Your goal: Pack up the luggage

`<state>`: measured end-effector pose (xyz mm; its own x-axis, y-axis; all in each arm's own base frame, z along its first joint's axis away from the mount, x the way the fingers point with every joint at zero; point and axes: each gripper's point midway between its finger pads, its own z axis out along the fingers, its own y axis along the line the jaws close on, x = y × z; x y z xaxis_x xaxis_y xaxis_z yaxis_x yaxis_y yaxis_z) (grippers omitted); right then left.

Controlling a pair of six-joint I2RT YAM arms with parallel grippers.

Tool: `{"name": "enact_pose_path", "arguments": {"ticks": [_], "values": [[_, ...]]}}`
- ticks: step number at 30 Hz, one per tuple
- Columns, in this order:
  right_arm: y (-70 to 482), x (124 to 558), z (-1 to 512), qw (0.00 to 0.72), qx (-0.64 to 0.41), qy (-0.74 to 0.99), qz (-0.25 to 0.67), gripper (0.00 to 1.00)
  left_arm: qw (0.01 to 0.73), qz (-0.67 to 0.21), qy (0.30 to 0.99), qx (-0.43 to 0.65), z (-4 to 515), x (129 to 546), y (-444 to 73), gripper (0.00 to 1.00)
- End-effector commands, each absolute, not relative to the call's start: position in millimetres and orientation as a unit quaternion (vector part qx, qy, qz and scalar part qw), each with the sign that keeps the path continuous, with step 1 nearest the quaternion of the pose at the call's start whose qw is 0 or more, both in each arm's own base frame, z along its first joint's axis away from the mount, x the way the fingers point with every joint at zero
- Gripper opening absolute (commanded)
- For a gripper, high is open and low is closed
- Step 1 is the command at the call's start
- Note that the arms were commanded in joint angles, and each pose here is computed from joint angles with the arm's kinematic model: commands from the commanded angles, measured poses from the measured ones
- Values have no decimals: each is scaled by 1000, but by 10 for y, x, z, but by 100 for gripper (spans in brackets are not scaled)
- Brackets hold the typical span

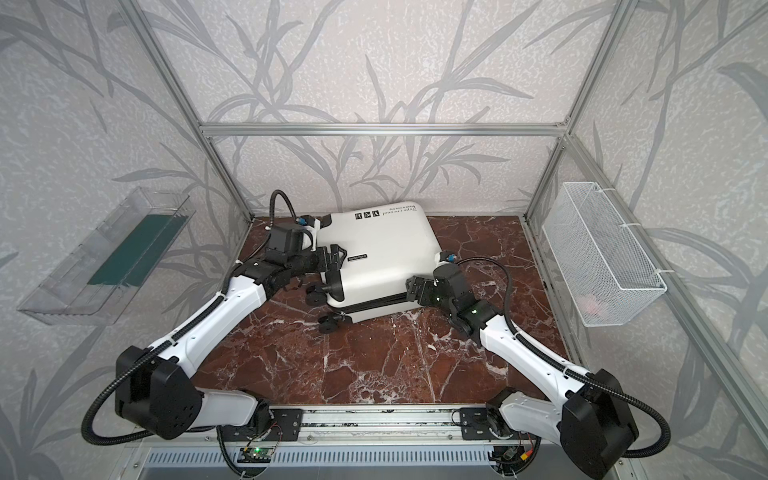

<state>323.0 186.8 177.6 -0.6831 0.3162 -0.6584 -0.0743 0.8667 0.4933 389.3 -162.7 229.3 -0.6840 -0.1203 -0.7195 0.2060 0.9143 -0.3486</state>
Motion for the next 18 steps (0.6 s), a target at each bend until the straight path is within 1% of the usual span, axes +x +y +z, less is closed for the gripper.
{"name": "enact_pose_path", "arguments": {"ticks": [1, 5, 9, 13, 18], "values": [[1838, 3474, 1938, 414, 87, 868, 260, 100, 418, -237, 875, 61, 2625, 3941, -1845, 99], [1740, 3528, 1832, 399, 99, 877, 250, 99, 428, -206, 878, 63, 2727, 3928, -1728, 99], [1683, 3325, 1856, 389, 90, 881, 254, 99, 452, -179, 872, 54, 2892, 3761, -1485, 99], [1636, 3081, 1821, 384, 84, 878, 274, 99, 467, -184, 864, 42, 2927, 3457, -1310, 99], [1759, 2768, 1710, 366, 49, 880, 297, 98, 452, -204, 867, 36, 2626, 3017, -1228, 99]]}}
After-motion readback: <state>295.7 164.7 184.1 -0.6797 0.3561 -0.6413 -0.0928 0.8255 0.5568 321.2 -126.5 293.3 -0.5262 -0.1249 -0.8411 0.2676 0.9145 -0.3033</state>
